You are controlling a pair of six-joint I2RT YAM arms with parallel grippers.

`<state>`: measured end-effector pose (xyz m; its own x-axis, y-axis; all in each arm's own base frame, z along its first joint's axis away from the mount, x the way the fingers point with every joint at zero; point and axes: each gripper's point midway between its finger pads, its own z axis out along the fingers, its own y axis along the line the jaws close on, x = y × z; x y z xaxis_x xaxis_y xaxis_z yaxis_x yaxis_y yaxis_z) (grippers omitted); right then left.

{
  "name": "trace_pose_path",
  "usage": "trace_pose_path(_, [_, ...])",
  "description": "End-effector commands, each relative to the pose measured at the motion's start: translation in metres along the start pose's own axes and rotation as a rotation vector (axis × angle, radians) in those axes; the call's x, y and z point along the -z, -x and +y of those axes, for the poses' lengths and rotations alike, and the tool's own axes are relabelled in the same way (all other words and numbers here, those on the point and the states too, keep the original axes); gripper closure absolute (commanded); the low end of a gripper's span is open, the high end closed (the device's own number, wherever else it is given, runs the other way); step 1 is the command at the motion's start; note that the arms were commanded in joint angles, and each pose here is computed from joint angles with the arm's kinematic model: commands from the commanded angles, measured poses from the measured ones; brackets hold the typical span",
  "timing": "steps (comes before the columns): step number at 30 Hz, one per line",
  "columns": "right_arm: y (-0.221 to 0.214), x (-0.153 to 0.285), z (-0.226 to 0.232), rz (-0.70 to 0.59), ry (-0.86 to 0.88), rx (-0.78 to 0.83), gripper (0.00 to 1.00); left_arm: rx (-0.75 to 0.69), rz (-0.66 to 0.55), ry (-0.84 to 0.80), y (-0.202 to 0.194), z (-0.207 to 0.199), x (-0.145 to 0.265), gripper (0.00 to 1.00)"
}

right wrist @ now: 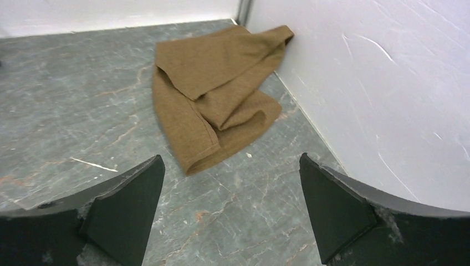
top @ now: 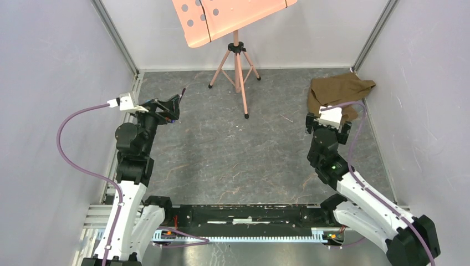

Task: Fold the napkin into a case and place the utensils inside
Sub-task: Move the crumpled napkin to the corner of the board.

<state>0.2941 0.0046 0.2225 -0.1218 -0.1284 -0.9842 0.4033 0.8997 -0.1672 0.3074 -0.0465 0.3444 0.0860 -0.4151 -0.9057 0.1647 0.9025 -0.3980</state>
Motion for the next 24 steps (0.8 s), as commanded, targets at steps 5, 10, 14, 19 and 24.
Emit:
trace_pose_path(5, [-0.004, -0.02, 0.002, 0.059, -0.146, -0.107, 0.02, -0.081, 0.044, -0.111, -0.001, -0.027, -0.011, 0.0])
trace_pose_path(10, [-0.039, -0.063, 0.01, 0.225, -0.056, -0.31, 0.02, -0.09, 0.113, -0.193, -0.019, -0.047, -0.013, 0.0])
trace_pose_path(14, [-0.067, -0.102, 0.011, 0.359, 0.02, -0.482, 0.02, -0.059, 0.17, -0.29, -0.03, -0.067, -0.013, 0.0])
trace_pose_path(19, [-0.103, -0.147, 0.0, 0.512, 0.004, -0.58, 0.02, -0.042, 0.189, -0.352, -0.031, -0.079, -0.012, 0.0])
trace_pose_path(24, [-0.123, -0.179, 0.039, 0.64, 0.178, -0.528, 0.05, -0.027, 0.195, -0.375, -0.033, -0.082, -0.011, 0.0])
